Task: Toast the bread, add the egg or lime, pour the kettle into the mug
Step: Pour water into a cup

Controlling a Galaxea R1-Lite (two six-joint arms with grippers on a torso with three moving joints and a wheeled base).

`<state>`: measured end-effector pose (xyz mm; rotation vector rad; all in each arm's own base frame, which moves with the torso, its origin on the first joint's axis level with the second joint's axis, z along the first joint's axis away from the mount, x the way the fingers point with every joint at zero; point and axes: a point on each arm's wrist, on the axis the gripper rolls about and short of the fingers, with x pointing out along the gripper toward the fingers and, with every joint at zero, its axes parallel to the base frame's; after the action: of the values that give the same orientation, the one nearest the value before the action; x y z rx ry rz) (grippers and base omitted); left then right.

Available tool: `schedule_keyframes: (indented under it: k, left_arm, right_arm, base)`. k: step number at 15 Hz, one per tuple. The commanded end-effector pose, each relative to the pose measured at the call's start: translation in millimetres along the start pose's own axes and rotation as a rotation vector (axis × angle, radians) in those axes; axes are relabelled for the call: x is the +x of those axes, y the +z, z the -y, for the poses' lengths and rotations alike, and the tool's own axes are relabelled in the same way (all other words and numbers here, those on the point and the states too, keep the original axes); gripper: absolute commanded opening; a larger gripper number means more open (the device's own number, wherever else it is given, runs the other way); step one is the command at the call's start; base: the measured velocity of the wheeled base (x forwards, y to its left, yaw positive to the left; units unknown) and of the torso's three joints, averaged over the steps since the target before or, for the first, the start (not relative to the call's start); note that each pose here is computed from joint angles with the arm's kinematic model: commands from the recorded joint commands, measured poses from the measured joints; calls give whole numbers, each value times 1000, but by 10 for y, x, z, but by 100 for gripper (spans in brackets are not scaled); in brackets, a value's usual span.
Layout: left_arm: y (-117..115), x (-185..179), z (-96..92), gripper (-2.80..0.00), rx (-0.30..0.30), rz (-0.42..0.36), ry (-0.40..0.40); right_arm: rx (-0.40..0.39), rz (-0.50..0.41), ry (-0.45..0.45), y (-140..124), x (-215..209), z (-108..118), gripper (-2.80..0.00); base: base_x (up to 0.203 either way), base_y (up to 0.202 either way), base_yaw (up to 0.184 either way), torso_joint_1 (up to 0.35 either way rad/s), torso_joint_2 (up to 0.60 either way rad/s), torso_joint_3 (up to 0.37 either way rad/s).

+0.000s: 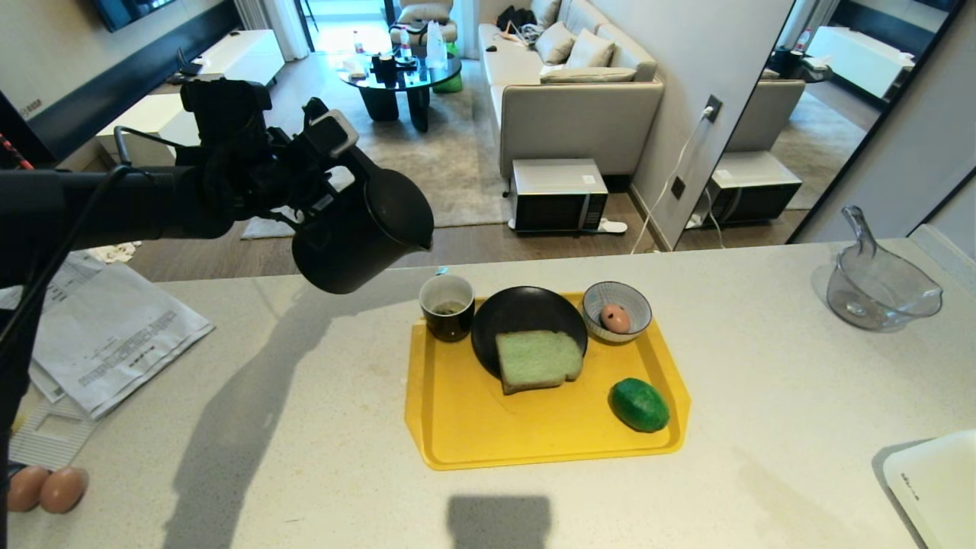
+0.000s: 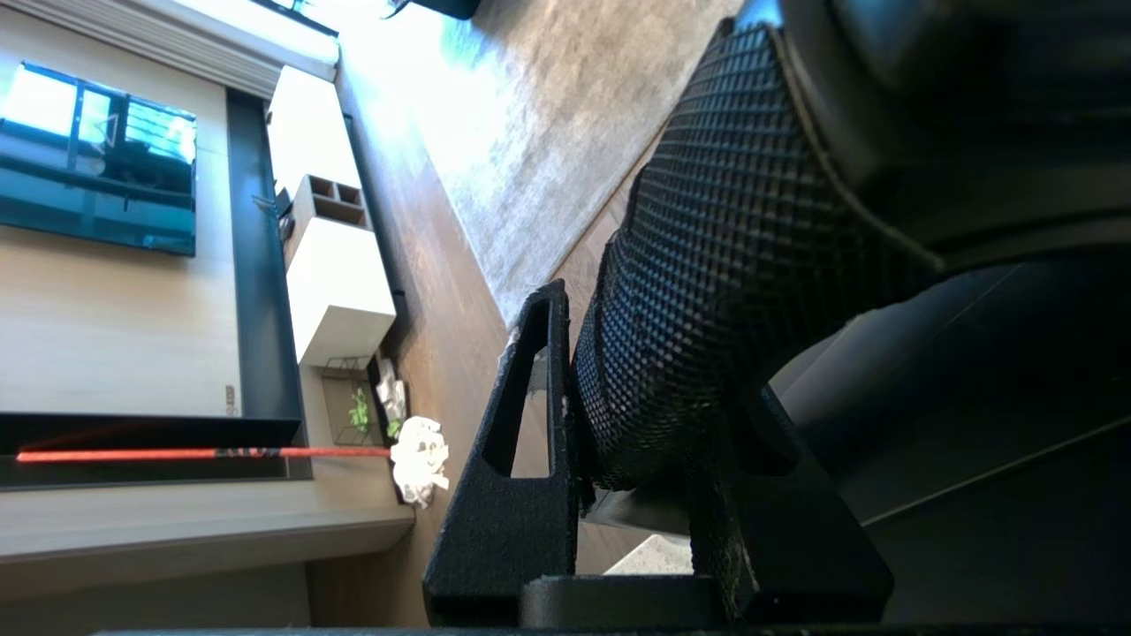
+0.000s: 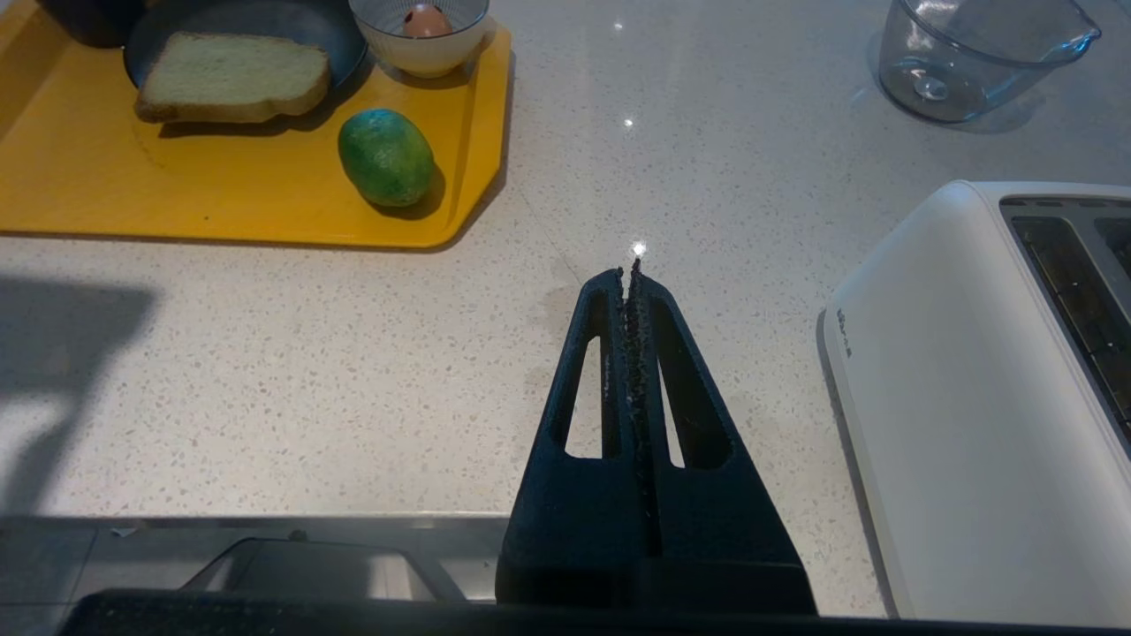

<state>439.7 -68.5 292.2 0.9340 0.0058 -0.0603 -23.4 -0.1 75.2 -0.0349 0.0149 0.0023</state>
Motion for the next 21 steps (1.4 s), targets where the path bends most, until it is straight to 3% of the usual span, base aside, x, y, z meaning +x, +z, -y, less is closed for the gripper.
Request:
schedule_keyframes:
  k: [1, 5, 14, 21]
  left_arm:
    - [11, 8, 19, -280, 10, -6, 7]
    - [43, 2, 33, -280, 59, -16, 17]
    - [211, 5, 205, -280, 69, -25, 19]
    - [310, -31, 252, -280, 181, -29, 26]
  right_arm:
    - [0, 0, 1, 0, 0, 0, -280]
    - [0, 0, 1, 0, 0, 0, -280]
    - [0, 0, 1, 0, 0, 0, -280]
    - [0, 0, 1, 0, 0, 0, -280]
  base:
    - [0, 0, 0, 0, 0, 0]
    - [0, 0, 0, 0, 0, 0]
    - [0, 0, 0, 0, 0, 0]
    - [0, 0, 0, 0, 0, 0]
